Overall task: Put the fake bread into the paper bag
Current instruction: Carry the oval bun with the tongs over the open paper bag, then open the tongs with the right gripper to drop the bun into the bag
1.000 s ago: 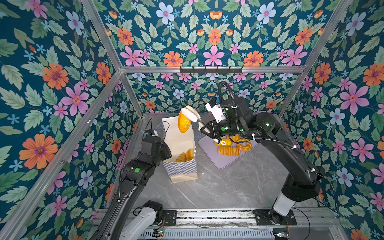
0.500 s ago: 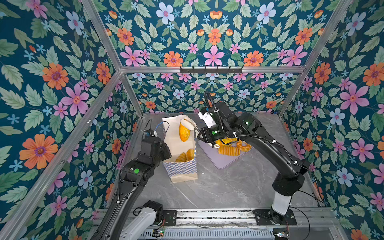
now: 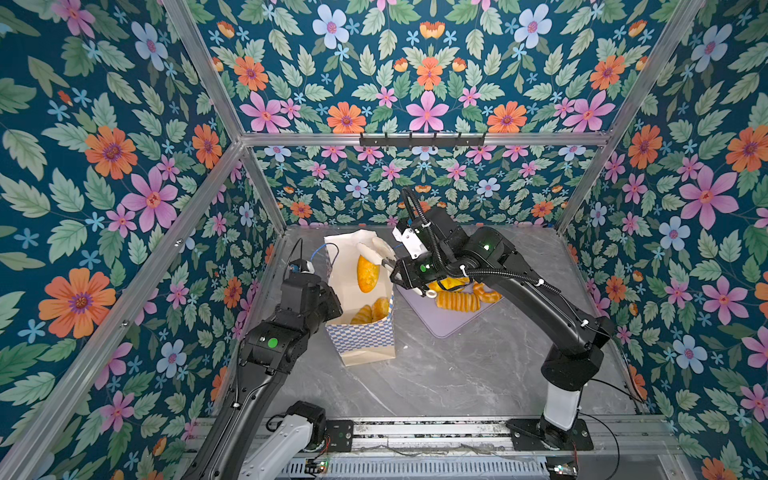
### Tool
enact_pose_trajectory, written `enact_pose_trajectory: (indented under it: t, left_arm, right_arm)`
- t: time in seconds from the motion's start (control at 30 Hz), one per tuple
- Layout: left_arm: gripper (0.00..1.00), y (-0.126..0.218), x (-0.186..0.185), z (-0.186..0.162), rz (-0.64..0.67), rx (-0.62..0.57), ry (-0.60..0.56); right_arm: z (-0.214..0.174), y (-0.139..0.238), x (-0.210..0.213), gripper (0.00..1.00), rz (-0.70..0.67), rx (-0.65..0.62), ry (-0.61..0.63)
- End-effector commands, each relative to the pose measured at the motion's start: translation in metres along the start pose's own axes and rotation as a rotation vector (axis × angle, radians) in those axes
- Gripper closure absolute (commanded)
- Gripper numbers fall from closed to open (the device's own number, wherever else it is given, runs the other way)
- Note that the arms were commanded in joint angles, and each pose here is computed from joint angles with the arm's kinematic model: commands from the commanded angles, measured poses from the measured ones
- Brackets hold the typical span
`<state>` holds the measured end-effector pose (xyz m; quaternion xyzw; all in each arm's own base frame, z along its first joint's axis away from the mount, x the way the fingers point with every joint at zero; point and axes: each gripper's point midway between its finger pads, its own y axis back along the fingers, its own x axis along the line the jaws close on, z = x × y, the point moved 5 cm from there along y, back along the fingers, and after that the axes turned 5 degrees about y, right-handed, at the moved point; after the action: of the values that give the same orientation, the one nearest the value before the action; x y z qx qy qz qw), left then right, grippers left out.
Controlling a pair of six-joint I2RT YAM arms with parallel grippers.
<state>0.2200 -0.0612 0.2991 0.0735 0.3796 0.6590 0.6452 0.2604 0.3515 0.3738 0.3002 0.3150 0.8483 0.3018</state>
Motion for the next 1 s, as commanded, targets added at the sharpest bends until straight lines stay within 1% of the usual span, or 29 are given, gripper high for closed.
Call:
enact_pose_trajectory:
  t: [0.0,0.1,0.47,0.77,0.97]
  left_arm:
    - [0.87,0.000,-0.002,0.003,-0.011,-0.014,0.004]
    - [0.88,0.000,-0.003,0.003,-0.014,-0.012,0.004]
    - [0.88,-0.001,-0.003,0.002,-0.015,-0.008,0.004]
    - [0.87,-0.001,-0.003,0.003,-0.017,-0.008,0.002]
    - [0.87,-0.001,-0.003,0.002,-0.015,-0.009,0.002]
  right_arm:
    - [0.001,0.004,0.001,0.55,-0.008,-0.007,0.011]
    - [0.001,0.003,0.001,0.53,-0.008,-0.007,0.011]
    - [0.007,0.017,0.004,0.54,-0.006,-0.051,0.012]
    - [0.015,0.041,0.000,0.54,-0.052,-0.127,0.031]
    - [0.016,0.060,-0.011,0.54,-0.090,-0.166,0.019]
